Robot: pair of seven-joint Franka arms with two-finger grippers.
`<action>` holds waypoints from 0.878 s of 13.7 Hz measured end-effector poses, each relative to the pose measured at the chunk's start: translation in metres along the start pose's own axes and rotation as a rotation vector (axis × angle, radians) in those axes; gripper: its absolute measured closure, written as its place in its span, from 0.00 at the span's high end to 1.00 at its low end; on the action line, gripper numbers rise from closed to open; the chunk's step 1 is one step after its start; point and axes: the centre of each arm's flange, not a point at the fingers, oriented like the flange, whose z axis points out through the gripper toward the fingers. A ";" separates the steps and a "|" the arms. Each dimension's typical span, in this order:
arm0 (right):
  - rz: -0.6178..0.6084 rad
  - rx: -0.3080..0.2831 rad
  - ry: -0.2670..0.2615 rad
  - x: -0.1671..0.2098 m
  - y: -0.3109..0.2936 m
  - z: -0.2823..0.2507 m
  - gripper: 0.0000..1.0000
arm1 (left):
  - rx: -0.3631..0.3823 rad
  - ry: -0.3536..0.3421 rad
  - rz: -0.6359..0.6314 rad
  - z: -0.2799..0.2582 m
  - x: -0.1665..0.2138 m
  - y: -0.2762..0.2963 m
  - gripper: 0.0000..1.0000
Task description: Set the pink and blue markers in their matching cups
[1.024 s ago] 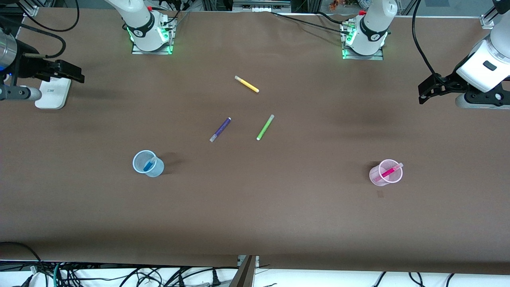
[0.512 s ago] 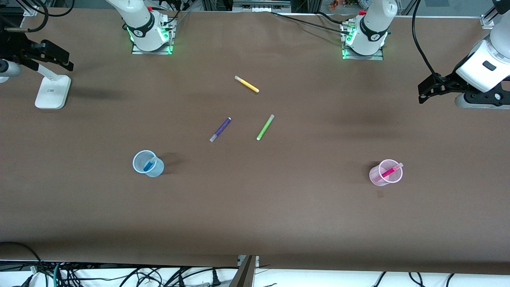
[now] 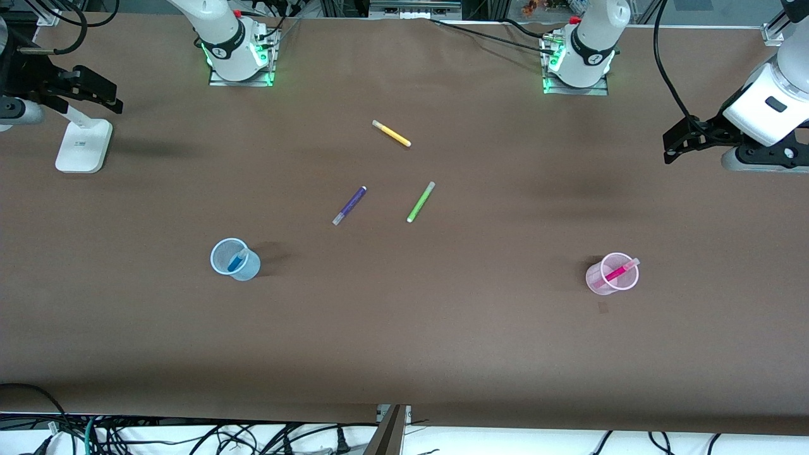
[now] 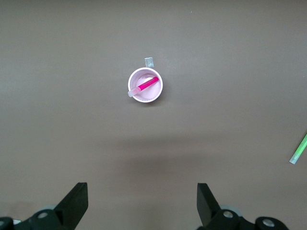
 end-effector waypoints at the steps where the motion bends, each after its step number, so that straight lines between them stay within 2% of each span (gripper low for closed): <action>1: -0.001 0.000 -0.003 0.001 0.000 0.001 1.00 | 0.000 0.000 0.000 0.000 0.000 0.000 1.00; 12: -0.006 -0.001 -0.009 0.005 -0.001 0.003 1.00 | 0.000 -0.007 0.000 0.001 -0.001 0.000 1.00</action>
